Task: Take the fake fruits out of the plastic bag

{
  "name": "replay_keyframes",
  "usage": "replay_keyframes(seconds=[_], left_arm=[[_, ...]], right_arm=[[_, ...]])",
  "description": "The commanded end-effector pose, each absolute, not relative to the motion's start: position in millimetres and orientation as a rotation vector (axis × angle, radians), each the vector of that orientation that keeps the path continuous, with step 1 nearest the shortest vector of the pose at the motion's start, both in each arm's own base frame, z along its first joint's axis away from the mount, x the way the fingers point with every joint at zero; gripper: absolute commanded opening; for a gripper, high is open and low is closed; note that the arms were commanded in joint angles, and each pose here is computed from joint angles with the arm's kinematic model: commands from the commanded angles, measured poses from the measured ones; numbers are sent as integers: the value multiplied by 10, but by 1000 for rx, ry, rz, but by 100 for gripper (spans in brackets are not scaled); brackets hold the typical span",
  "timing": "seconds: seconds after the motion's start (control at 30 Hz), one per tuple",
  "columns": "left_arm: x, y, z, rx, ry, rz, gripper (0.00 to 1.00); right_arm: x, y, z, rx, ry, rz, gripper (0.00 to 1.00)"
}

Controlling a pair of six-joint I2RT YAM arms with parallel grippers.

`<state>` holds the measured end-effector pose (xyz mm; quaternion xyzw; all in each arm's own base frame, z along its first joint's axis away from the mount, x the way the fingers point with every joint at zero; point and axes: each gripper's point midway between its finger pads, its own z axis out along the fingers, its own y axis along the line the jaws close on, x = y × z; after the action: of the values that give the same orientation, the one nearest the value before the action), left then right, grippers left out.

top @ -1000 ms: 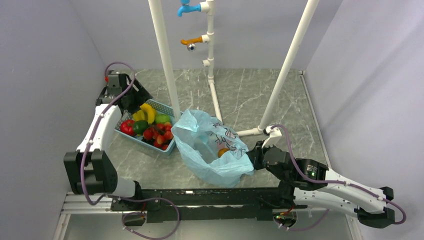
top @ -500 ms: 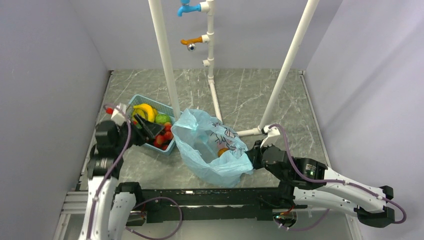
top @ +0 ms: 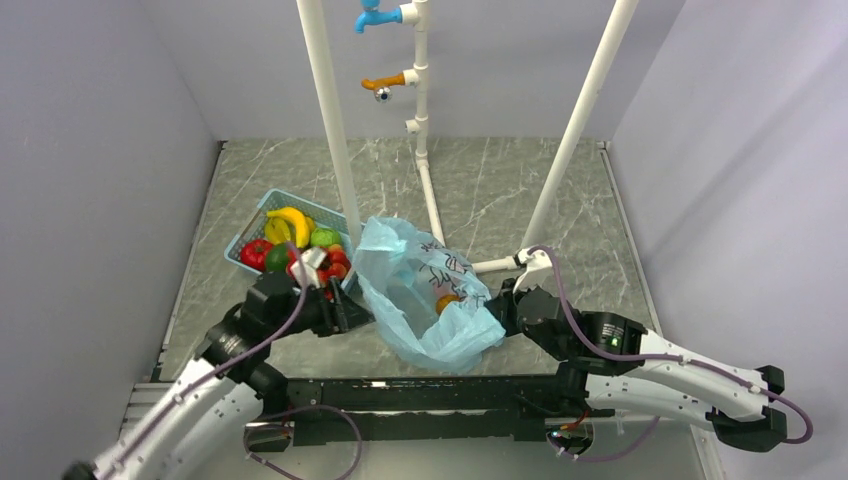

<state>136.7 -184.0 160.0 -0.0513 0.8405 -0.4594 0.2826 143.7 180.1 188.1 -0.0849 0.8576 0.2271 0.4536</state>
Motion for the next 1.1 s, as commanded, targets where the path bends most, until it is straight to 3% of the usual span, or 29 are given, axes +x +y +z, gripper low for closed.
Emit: replay_keyframes(seconds=[0.0, 0.4, 0.5, 0.77, 1.07], left_arm=[[1539, -2104, 2292, -43, 2043, -1129, 64], [1205, -2644, 3615, 227, 1699, -1373, 69], [1214, -2846, 3815, 339, 1736, -1343, 70], [1470, -3228, 3332, 386, 1970, -1196, 70], [1760, -3142, 2363, 307, 2213, -949, 66]], right_arm=[[1479, 1898, 2143, -167, 2066, 631, 0], [1492, 1870, 2232, -149, 2046, 638, 0], [1476, 1891, 2286, -163, 2027, 670, 0], [1463, 1714, 2231, -156, 2066, 586, 0], [1406, 1780, 2184, -182, 2067, 645, 0]])
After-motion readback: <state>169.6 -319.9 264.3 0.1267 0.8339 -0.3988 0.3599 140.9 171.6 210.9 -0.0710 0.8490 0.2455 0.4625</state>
